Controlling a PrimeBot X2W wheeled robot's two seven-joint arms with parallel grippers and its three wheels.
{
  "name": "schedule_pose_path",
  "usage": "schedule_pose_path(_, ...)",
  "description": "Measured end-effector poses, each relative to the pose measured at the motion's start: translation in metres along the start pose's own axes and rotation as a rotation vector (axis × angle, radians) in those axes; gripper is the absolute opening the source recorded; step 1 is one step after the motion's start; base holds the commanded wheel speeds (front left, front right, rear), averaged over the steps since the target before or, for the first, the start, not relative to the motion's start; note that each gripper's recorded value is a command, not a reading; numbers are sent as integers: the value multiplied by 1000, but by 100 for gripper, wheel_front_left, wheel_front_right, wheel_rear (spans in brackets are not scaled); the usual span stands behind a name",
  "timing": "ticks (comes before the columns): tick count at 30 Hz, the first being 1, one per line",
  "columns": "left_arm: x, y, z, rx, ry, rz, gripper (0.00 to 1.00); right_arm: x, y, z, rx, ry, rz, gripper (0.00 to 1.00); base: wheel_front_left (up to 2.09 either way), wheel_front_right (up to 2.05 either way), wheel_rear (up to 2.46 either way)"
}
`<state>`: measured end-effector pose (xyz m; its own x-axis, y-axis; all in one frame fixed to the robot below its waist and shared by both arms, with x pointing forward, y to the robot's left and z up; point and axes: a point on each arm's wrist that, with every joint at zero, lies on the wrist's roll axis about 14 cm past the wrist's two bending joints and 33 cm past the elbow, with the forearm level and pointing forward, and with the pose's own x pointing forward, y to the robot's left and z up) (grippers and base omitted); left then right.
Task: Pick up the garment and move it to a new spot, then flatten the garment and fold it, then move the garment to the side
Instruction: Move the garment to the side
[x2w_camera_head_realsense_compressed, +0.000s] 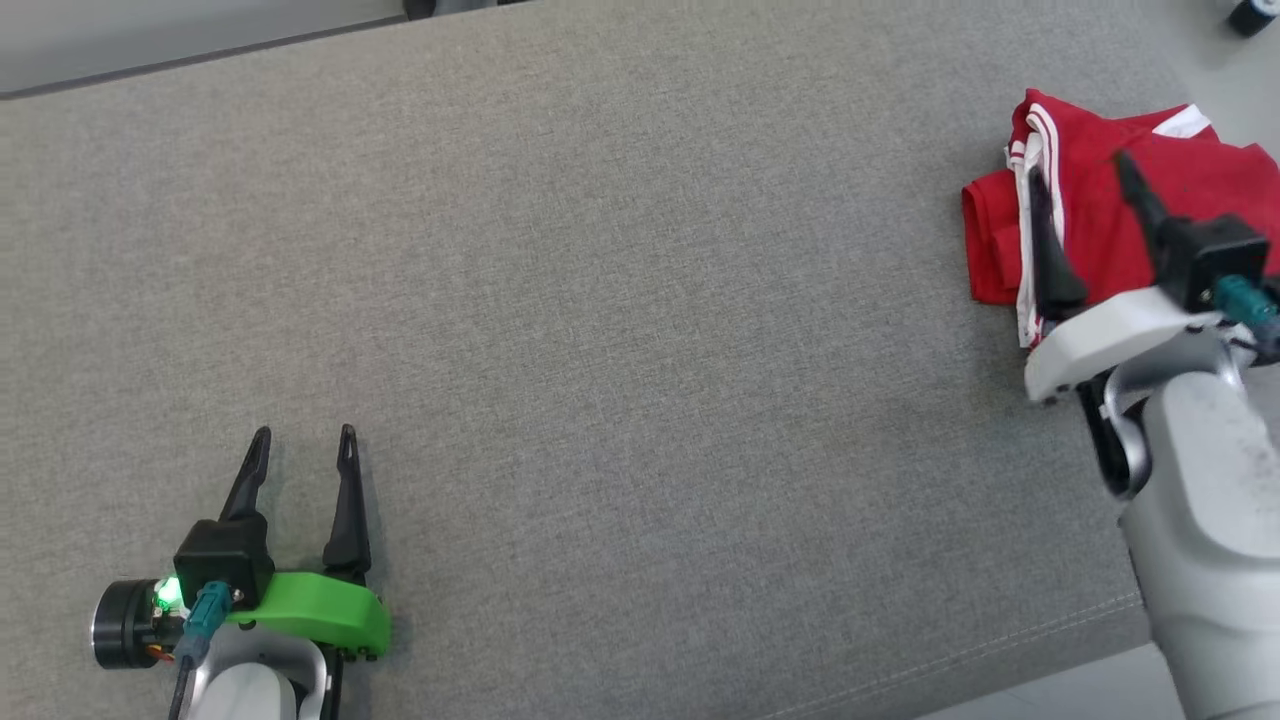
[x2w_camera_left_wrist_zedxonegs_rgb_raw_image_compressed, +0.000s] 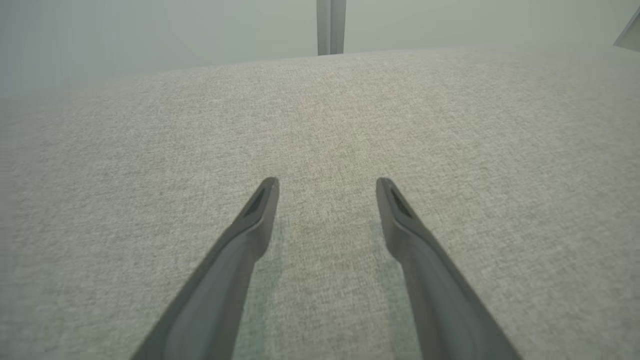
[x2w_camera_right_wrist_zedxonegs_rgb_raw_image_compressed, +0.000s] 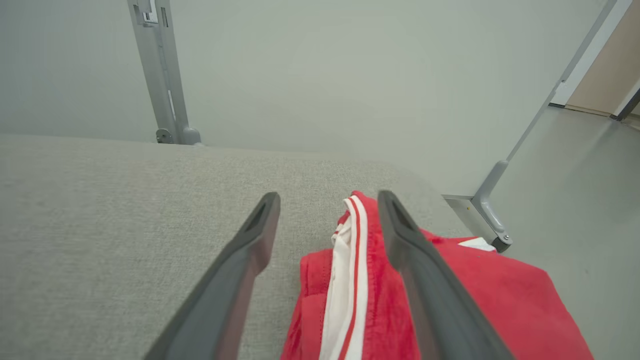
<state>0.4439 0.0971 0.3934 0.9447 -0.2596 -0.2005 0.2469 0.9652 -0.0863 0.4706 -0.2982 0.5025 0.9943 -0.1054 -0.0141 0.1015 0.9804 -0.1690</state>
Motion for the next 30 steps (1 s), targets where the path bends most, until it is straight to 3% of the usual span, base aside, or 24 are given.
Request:
schedule_pose_path(13,-46,19,14,-14,-28,89,100,-69,105,-37,225,96,183,100,0,0,0)
schedule_pose_path(20,-75,33,22,-35,-54,157,100,-83,127,-21,282,57,225,100,0,0,0)
schedule_pose_path(30,-109,47,29,-29,-89,224,100,-101,138,-9,278,21,250,100,0,0,0)
